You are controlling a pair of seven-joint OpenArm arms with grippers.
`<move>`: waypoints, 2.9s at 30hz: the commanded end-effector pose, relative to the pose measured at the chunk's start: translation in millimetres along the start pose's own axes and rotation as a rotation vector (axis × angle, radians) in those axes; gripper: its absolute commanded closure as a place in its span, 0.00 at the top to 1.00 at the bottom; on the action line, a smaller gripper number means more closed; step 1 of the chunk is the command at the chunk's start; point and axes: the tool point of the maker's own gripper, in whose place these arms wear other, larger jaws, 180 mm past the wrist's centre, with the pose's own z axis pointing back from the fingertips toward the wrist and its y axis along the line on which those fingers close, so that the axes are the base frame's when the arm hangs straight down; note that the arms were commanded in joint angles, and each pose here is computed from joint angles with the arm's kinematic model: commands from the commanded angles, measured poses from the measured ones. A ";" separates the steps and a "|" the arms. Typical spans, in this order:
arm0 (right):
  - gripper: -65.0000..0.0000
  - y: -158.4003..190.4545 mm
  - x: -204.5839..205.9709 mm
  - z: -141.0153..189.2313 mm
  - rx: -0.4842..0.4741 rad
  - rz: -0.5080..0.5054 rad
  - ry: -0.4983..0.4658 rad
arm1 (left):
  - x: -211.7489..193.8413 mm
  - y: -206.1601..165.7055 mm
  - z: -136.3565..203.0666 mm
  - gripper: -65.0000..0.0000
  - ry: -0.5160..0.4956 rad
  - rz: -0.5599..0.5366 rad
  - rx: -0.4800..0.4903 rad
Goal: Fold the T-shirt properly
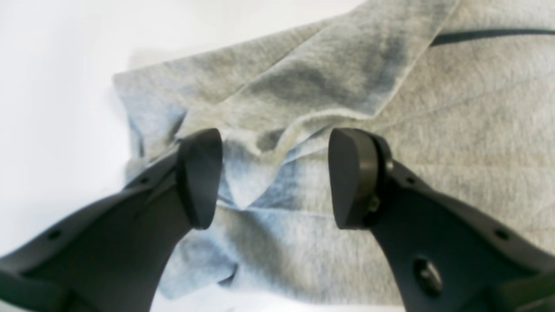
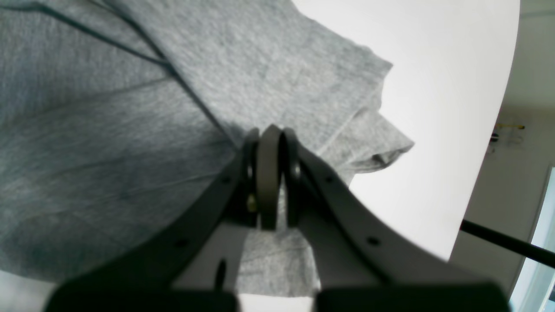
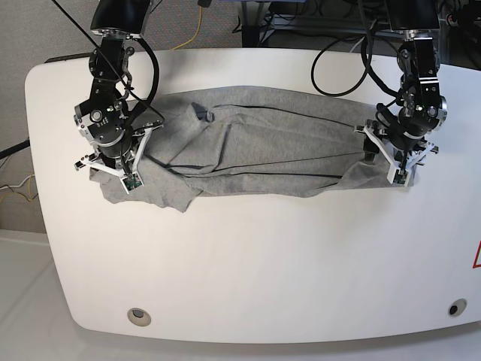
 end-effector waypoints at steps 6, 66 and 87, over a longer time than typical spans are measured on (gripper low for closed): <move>0.45 -21.1 24.6 6.2 -0.054 -0.008 -0.052 | 35.7 23.1 13.1 0.57 -0.081 0.006 0.058; 0.47 -46.1 18.3 -74.3 0.050 -0.287 -0.076 | 27.4 61.4 26.0 0.57 -0.070 0.015 0.143; 0.00 -39.1 25.2 -74.6 0.075 -0.318 -0.103 | 27.2 60.4 25.7 0.57 -0.068 0.013 0.141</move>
